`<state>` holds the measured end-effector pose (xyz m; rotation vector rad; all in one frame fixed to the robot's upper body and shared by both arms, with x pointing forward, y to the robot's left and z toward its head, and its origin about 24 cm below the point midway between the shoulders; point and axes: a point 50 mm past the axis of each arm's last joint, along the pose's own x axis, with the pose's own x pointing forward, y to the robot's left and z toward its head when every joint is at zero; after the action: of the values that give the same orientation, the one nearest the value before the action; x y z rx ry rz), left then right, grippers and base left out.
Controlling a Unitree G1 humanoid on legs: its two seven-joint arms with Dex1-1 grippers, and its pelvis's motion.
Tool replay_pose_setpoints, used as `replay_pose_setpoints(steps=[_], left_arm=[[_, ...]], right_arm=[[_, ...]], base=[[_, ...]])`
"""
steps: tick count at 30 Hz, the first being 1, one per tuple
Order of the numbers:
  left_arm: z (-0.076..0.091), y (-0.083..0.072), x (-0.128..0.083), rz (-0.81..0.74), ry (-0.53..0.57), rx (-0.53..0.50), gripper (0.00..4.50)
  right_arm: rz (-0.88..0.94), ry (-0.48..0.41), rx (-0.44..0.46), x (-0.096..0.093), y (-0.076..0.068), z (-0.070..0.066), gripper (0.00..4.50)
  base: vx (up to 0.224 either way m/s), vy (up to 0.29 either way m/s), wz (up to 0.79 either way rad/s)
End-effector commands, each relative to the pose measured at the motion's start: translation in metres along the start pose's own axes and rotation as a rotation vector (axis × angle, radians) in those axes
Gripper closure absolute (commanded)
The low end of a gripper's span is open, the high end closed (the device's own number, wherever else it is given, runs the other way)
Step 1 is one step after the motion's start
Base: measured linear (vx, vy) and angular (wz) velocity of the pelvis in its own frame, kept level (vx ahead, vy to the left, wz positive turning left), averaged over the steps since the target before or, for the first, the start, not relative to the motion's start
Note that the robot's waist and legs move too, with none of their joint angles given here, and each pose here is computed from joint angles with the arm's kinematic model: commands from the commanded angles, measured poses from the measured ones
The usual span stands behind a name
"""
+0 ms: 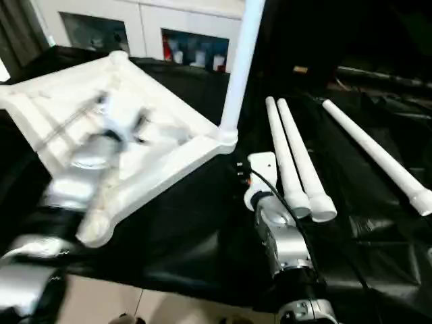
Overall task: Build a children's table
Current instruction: Rotate leg to tighten
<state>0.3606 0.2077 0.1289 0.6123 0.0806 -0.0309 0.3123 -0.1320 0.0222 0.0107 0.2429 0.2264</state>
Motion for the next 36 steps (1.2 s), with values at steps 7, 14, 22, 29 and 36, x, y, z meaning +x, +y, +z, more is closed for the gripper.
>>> replay_pose_setpoints(steps=[7, 14, 22, 29, 36], left_arm=[[-0.032, 0.058, -0.035, 0.081, 0.355, 0.358, 3.29], [-0.062, 0.08, -0.068, 0.049, 0.618, 0.429, 3.29], [-0.069, 0.038, -0.082, -0.293, 0.666, 0.274, 3.29], [-0.043, -0.005, -0.088, -0.628, 0.515, 0.147, 3.29], [-0.024, -0.048, -0.077, -0.763, 0.353, 0.026, 3.29]], right_arm=[[0.009, 0.016, -0.027, 0.001, -0.003, 0.002, 0.88], [0.025, 0.029, -0.042, 0.001, -0.005, 0.001, 0.88], [0.092, 0.036, -0.049, 0.001, 0.0, 0.001, 0.88], [0.068, 0.065, -0.07, 0.001, -0.012, 0.001, 0.88], [-0.007, 0.122, -0.13, 0.007, -0.03, 0.02, 0.88]], base=[[0.0, 0.0, 0.0], [0.0, 0.0, 0.0], [0.0, 0.0, 0.0], [0.0, 0.0, 0.0], [0.0, 0.0, 0.0]])
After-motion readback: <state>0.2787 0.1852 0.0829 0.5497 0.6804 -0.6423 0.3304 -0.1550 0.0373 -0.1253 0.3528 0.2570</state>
